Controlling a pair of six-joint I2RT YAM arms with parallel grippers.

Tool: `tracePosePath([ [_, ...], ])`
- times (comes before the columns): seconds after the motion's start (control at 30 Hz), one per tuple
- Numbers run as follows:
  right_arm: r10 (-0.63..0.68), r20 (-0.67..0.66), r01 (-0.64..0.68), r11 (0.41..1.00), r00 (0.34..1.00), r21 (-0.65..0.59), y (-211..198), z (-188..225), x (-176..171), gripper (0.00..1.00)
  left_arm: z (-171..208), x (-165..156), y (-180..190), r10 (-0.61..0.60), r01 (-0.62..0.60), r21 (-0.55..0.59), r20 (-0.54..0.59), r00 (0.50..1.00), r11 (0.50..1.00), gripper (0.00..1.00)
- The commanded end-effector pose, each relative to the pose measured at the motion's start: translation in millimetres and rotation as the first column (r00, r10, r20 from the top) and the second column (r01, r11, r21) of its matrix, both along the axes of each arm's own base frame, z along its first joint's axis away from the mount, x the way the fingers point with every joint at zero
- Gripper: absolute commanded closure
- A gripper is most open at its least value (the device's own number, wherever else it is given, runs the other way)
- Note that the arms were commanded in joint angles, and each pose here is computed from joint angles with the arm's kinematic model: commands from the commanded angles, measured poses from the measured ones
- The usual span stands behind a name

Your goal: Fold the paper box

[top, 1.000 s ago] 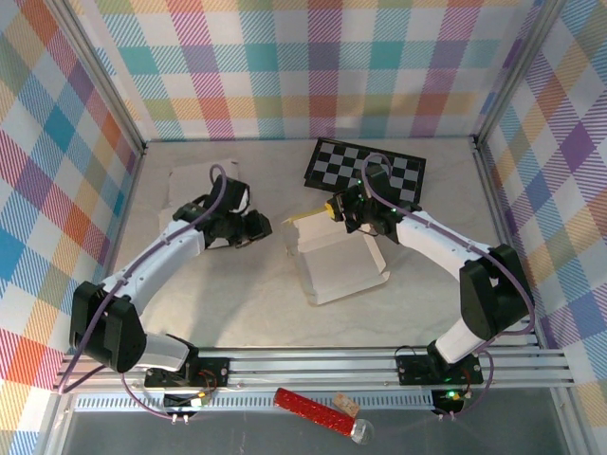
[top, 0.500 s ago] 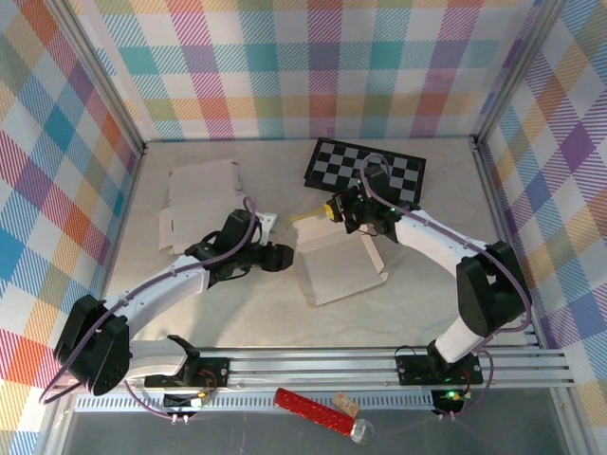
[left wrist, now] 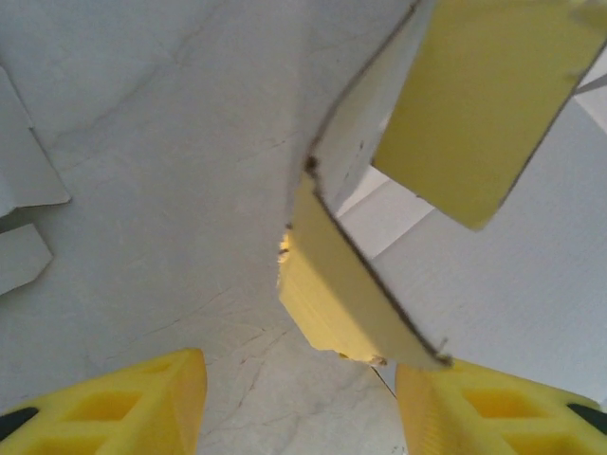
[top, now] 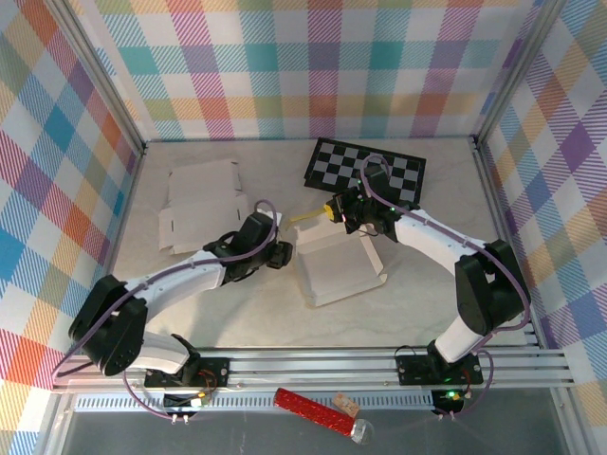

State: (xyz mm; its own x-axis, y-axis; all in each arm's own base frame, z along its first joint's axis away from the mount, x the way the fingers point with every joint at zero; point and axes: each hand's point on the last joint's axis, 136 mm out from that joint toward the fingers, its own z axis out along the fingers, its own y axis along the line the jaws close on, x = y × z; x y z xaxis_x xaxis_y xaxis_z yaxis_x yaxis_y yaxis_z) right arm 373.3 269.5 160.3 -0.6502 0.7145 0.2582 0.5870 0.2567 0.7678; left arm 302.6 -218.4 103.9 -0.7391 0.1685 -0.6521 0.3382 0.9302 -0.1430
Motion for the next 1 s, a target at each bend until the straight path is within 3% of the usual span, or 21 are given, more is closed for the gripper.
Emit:
tracePosePath([
  [0.0,0.000,-0.004,0.000,1.000,1.000,0.015,3,-1,5,1.00,14,14,-7,0.016,-0.017,0.022,0.060,0.998,1.000,0.48],
  [0.13,0.001,-0.001,0.000,1.000,1.000,0.013,2,-1,5,1.00,17,18,-4,0.047,-0.049,0.032,0.074,0.996,0.998,0.61],
  [0.23,-0.003,0.011,0.003,1.000,1.000,0.010,1,-2,6,0.97,17,18,-2,0.059,-0.062,0.043,0.071,0.996,0.997,0.80],
  [0.33,-0.004,0.045,0.004,1.000,0.999,0.007,0,0,7,0.88,19,16,0,0.077,-0.080,0.042,0.063,0.995,0.996,1.00],
  [0.4,-0.012,0.101,0.012,1.000,0.995,-0.005,-4,6,10,0.80,22,16,3,0.106,-0.109,0.046,0.066,0.992,0.993,1.00],
  [0.57,-0.052,0.198,0.057,0.998,0.979,-0.016,-17,12,9,0.69,32,13,3,0.117,-0.120,0.034,0.071,0.991,0.992,1.00],
  [0.97,-0.102,0.266,0.102,0.995,0.959,0.014,-19,29,12,0.66,28,6,-1,0.108,-0.108,0.036,0.026,0.994,0.993,1.00],
])
